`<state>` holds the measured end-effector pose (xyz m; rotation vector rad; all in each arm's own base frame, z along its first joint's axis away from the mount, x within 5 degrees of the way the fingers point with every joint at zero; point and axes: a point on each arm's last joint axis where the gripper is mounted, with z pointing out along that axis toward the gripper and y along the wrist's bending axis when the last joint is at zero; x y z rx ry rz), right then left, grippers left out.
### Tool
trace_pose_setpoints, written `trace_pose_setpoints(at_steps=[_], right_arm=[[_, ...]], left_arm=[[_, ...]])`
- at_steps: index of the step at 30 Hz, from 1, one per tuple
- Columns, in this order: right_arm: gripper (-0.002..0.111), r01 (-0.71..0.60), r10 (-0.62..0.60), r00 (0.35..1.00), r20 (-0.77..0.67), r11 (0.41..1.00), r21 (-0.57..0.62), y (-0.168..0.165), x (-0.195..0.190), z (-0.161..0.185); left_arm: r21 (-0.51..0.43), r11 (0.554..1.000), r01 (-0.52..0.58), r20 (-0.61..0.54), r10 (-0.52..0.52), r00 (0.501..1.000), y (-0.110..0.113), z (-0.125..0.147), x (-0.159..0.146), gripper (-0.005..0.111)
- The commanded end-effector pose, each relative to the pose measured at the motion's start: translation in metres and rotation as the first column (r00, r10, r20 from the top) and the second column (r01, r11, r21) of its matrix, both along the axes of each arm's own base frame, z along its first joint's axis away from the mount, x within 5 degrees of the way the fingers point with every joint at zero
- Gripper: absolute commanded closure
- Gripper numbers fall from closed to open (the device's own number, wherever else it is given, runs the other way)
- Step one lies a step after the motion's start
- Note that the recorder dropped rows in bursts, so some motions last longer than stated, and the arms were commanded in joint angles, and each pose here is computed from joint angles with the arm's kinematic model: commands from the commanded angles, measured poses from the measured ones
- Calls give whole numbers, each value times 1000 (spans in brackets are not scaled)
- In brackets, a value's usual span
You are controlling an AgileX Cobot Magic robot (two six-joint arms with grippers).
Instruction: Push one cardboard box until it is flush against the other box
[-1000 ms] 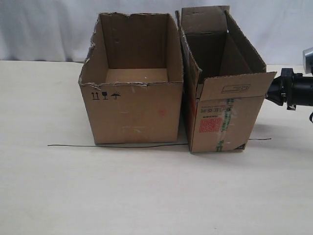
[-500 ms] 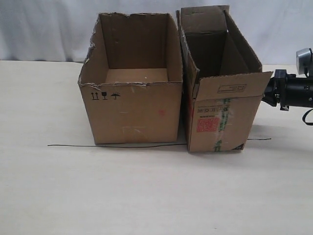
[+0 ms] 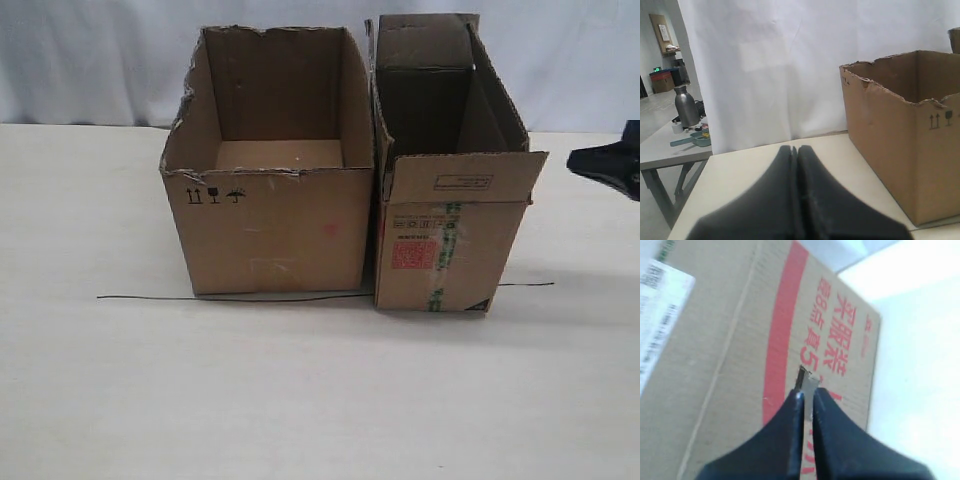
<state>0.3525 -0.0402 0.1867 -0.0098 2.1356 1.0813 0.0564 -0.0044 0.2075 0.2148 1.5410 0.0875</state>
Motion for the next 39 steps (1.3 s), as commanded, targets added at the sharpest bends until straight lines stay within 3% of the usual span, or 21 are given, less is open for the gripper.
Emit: trace_pose_setpoints(at_steps=[1,4,8,22,26,32,39], right_arm=[[103,142,-125,979,160,985,-100,12,-64,16],[103,115,-82,978,192,979,-168,31,-116,13],[103,118,-98,982,159,985,-128,42,-146,10],[103,117,-100,985,140,985,-125,45,-153,5],[103,171,-153,976,152,978,-115,44,-157,17],[103,364,-248,880,404,900,-239,58,-206,60],[103,462,-246,743,623,862,-211,67,-271,47]], left_arm=[[-3,1000,-3,2,3,1000,0,-1,0,107],[-3,1000,-3,2,3,1000,0,-1,0,107],[-3,1000,-3,2,3,1000,0,-1,0,107],[-2,1000,-3,4,3,1000,0,0,0,107],[-2,1000,-3,4,3,1000,0,0,0,107],[-2,1000,-3,4,3,1000,0,0,0,107],[-2,1000,-3,4,3,1000,0,0,0,107]])
